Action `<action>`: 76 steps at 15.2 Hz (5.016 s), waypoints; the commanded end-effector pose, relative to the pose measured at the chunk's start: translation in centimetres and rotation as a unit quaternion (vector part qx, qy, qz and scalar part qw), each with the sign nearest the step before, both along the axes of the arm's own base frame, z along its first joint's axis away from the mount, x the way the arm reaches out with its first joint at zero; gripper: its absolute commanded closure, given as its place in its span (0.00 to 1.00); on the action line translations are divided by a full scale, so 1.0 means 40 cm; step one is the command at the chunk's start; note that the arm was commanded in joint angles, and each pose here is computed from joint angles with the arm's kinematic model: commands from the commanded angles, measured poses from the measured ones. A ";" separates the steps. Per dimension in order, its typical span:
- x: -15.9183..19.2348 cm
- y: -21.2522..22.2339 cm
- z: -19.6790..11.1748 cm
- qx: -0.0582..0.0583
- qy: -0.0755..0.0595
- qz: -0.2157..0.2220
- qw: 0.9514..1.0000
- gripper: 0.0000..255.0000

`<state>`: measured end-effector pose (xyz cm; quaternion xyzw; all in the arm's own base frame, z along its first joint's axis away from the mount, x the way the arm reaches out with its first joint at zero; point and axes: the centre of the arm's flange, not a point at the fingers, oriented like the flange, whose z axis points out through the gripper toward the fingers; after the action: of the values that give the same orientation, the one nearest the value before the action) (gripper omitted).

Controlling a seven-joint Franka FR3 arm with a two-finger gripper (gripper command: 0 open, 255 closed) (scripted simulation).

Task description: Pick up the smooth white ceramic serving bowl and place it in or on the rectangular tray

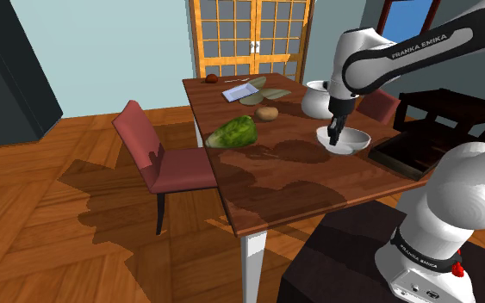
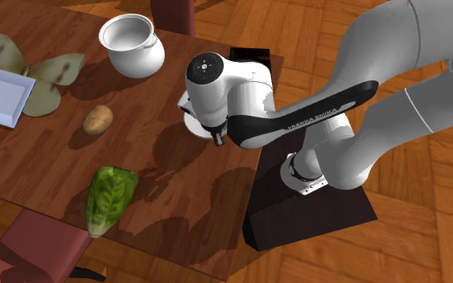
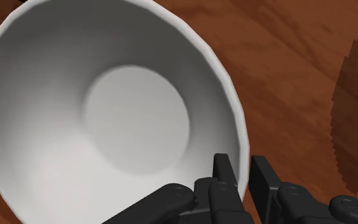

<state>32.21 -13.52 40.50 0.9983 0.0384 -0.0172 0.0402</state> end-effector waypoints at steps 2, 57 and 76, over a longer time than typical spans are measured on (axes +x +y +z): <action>0.002 0.001 0.040 0.000 0.000 0.000 1.000 1.00; -0.561 -0.553 -0.018 0.000 0.000 0.000 1.000 1.00; -0.557 -0.542 0.106 0.000 0.000 0.000 1.000 0.00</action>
<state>9.87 -35.18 44.46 0.9983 0.0384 -0.0171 0.0407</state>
